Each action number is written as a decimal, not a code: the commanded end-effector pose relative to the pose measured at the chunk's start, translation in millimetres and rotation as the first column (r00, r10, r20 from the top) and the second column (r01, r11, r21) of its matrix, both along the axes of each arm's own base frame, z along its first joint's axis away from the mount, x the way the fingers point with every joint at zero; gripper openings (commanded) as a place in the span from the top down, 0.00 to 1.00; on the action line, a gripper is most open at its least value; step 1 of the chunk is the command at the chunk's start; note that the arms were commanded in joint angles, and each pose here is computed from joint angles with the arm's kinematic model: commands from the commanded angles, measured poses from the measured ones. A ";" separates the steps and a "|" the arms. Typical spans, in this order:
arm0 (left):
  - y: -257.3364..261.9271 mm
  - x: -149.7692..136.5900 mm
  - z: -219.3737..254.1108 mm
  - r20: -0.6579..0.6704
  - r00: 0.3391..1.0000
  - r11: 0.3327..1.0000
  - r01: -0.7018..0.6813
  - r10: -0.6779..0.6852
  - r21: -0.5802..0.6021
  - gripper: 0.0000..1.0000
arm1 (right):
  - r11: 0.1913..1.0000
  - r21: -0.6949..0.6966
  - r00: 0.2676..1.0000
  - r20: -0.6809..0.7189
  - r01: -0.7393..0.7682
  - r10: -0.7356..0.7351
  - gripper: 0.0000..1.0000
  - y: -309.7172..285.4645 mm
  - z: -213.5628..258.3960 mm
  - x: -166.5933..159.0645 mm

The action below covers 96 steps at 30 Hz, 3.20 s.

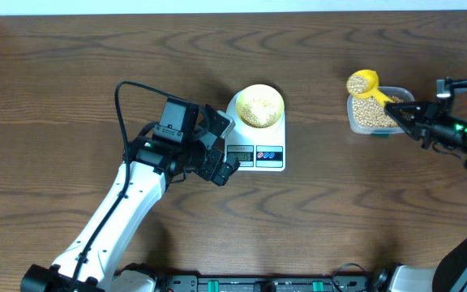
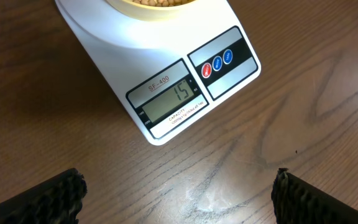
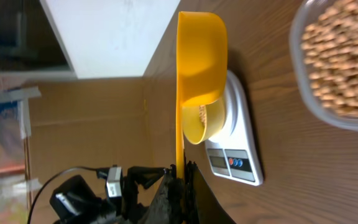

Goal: Scoop item into bowl and weigh 50g on scale
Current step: 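Lift the filled scoop with the right gripper toward the yellow bowl, then tilt the scoop with the right gripper to pour soybeans into the bowl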

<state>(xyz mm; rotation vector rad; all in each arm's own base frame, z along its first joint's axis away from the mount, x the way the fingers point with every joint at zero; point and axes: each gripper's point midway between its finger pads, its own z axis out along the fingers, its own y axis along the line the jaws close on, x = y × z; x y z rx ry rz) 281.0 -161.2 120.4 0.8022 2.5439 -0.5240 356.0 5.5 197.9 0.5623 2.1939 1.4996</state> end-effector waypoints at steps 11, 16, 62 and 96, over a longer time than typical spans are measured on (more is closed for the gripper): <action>1.9 1.4 -2.5 0.000 1.000 1.000 0.001 -0.001 0.012 0.02 | 0.984 0.036 0.985 0.026 -0.172 0.171 0.99 83.0 18.5 16.9; 1.9 1.4 -2.5 0.000 1.000 1.000 0.001 -0.001 0.012 0.02 | 0.983 0.024 0.982 0.044 -0.184 0.183 0.99 110.5 26.2 28.1; 1.9 1.4 -2.5 0.000 1.000 1.000 0.001 -0.001 0.012 0.02 | 0.920 -0.297 0.910 0.246 -0.256 0.333 0.99 164.0 9.5 30.2; 1.9 1.4 -2.5 0.000 1.000 1.000 0.001 -0.001 0.012 0.02 | 0.780 -0.579 0.841 0.279 -0.239 0.464 0.99 181.5 -19.6 26.3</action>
